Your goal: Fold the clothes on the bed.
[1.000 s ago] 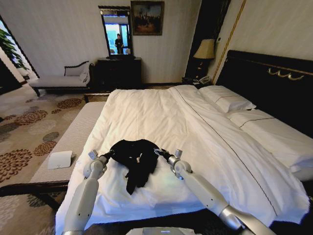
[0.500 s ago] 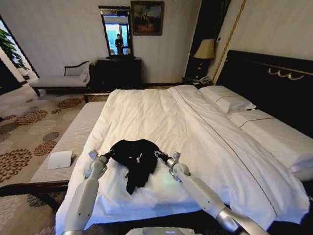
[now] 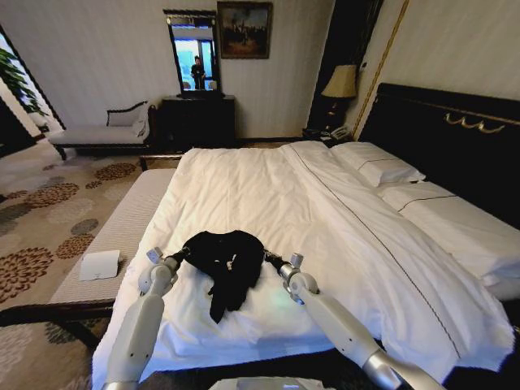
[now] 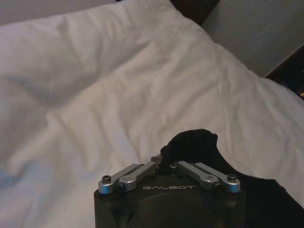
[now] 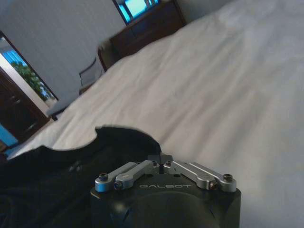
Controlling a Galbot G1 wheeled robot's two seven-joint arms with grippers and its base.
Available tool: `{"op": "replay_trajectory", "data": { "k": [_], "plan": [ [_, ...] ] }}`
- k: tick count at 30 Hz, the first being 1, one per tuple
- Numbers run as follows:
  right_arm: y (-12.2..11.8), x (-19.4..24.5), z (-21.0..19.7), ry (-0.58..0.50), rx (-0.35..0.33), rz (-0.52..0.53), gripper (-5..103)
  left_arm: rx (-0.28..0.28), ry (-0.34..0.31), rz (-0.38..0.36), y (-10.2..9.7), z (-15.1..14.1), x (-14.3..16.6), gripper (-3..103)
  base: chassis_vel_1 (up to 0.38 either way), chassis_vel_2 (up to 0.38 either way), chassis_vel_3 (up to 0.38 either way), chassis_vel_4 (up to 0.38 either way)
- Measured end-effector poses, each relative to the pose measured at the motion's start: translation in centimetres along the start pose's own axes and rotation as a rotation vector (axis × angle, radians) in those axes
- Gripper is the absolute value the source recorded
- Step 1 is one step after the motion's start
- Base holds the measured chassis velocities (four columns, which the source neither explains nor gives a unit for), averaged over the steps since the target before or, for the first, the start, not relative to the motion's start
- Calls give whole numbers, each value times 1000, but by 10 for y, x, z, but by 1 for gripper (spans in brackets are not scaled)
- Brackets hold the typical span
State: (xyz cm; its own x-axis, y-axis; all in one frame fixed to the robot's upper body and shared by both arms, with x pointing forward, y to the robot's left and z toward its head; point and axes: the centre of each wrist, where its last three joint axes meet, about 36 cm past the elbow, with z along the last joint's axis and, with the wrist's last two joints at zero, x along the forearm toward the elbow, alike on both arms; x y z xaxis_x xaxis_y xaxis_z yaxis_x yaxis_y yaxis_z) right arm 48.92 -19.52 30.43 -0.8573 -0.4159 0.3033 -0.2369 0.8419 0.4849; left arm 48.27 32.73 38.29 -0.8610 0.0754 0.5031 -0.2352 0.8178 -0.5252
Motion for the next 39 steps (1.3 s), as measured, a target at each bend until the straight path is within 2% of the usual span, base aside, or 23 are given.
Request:
{"op": "replay_trajectory", "data": {
  "k": [3,5,7,8,13,14,17,18,23,24,26,27,30,32,35,36,39],
  "plan": [
    [-1,9,-13,-38,8,-7,0,-8,-20,12,-2,-10,10,1,0,0,0,0],
    [-1,26,-39,-108,19,-25,0,-28,-62,38,-8,-30,30,1,0,0,0,0],
    [5,46,-69,-178,32,-61,0,-43,-114,87,-21,-54,56,1,0,0,0,0],
    [5,46,-69,-178,32,-61,0,-43,-114,87,-21,-54,56,1,0,0,0,0],
    [27,97,-142,-358,62,-167,0,-105,-241,209,-59,-105,119,1,0,0,0,0],
    [27,97,-142,-358,62,-167,0,-105,-241,209,-59,-105,119,1,0,0,0,0],
    [41,120,-186,-449,85,-228,0,-150,-299,273,-81,-135,147,1,0,0,0,0],
    [41,120,-186,-449,85,-228,0,-150,-299,273,-81,-135,147,1,0,0,0,0],
    [89,176,-270,-623,162,-402,0,-262,-423,377,-113,-187,211,1,0,0,0,0],
    [89,176,-270,-623,162,-402,0,-262,-423,377,-113,-187,211,1,0,0,0,0],
    [111,206,-288,-675,223,-461,0,-316,-476,426,-123,-198,252,1,0,0,0,0],
    [111,206,-288,-675,223,-461,0,-316,-476,426,-123,-198,252,1,0,0,0,0],
    [131,243,-291,-723,285,-507,0,-363,-522,492,-134,-199,301,1,0,0,0,0],
    [133,248,-290,-728,291,-512,0,-369,-530,501,-135,-199,308,1,0,0,0,0],
    [148,283,-288,-791,336,-524,0,-376,-575,559,-142,-194,359,1,0,0,0,0],
    [148,283,-288,-791,336,-524,0,-376,-575,559,-142,-194,359,1,0,0,0,0],
    [158,310,-284,-834,358,-497,0,-387,-578,600,-144,-184,388,1,0,0,0,0]
  ]
}}
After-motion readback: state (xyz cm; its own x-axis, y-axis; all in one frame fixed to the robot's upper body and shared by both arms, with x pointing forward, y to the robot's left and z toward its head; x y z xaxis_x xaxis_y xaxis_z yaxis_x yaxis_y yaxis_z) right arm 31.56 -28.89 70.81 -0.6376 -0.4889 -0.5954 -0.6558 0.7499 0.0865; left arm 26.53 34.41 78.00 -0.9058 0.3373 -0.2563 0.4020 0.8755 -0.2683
